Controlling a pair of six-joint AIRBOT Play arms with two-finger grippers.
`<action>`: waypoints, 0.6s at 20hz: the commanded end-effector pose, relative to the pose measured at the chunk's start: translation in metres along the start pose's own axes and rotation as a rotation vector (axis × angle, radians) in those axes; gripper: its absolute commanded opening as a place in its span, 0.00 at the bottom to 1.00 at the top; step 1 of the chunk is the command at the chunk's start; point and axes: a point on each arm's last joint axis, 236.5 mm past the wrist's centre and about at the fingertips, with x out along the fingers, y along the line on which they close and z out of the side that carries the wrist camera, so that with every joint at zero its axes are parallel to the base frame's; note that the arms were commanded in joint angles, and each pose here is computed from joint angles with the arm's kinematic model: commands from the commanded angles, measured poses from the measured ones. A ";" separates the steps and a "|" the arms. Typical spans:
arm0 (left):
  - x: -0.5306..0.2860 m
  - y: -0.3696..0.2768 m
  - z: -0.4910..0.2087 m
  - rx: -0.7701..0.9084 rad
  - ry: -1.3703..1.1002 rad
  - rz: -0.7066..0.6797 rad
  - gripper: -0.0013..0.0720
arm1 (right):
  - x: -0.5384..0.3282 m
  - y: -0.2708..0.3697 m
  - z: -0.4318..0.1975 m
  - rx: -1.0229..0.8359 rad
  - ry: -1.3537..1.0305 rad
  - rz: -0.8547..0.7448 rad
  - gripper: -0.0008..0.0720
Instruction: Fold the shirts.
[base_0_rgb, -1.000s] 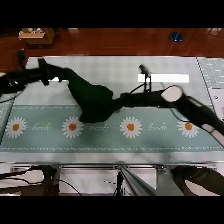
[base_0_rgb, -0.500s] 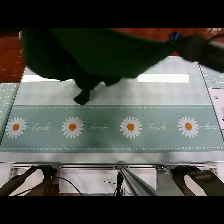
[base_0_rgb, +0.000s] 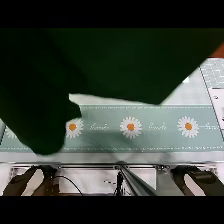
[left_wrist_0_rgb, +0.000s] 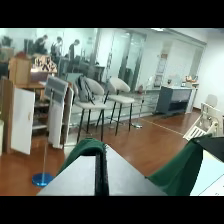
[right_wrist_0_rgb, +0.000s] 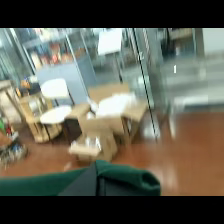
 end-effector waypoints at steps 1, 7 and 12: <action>-0.015 -0.052 0.020 0.008 -0.042 -0.033 0.04 | -0.022 0.024 0.036 -0.022 -0.071 0.026 0.04; -0.039 -0.111 0.021 0.016 -0.055 -0.052 0.04 | -0.066 0.040 0.053 -0.132 -0.024 -0.043 0.04; -0.050 -0.088 -0.035 -0.067 0.177 0.111 0.04 | -0.102 0.000 0.030 -0.164 0.139 -0.271 0.04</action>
